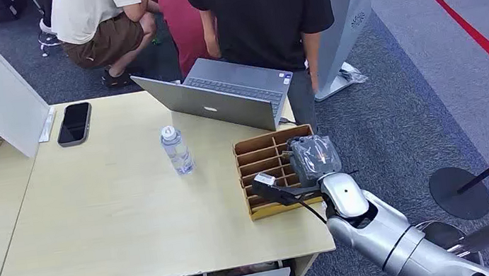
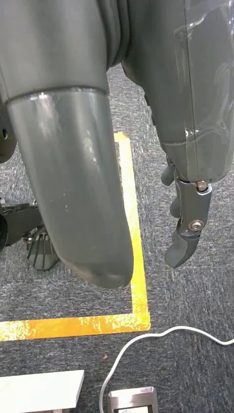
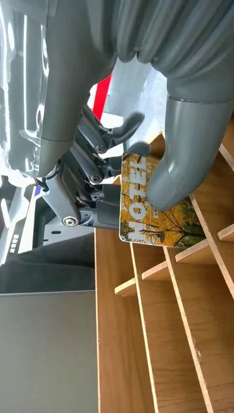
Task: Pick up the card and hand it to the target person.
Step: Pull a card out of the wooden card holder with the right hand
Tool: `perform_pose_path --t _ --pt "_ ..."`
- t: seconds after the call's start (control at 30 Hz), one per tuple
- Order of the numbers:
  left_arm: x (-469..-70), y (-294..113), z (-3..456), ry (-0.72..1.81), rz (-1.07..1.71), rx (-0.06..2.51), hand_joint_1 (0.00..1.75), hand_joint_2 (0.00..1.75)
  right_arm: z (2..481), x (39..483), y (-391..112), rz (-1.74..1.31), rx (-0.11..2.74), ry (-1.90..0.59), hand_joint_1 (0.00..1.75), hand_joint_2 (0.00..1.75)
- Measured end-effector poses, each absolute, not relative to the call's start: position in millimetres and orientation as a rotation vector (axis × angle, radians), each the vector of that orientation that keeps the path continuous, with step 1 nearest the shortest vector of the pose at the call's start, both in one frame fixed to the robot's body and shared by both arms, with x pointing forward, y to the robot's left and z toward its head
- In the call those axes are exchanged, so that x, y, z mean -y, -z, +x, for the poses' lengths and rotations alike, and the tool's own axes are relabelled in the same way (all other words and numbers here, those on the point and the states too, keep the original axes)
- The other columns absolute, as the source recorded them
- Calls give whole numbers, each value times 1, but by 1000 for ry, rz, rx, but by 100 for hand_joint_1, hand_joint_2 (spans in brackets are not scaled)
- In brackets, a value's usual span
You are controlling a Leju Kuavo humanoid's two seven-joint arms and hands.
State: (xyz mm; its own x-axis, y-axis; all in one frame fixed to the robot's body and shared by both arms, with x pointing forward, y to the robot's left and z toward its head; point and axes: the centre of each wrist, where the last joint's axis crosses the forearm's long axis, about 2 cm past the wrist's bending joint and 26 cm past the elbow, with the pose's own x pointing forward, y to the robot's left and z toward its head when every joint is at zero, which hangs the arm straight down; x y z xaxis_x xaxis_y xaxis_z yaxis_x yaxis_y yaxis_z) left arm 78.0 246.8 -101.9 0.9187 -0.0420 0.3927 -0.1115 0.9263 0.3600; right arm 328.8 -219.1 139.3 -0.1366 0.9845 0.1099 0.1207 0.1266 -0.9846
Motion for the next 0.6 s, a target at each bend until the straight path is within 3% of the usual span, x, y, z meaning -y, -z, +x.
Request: perform_pose_path --t 0.6 --pt "-247 102 78 -47 389 403 0 0 325 216 -157 -1244 1505 -1172 162 175"
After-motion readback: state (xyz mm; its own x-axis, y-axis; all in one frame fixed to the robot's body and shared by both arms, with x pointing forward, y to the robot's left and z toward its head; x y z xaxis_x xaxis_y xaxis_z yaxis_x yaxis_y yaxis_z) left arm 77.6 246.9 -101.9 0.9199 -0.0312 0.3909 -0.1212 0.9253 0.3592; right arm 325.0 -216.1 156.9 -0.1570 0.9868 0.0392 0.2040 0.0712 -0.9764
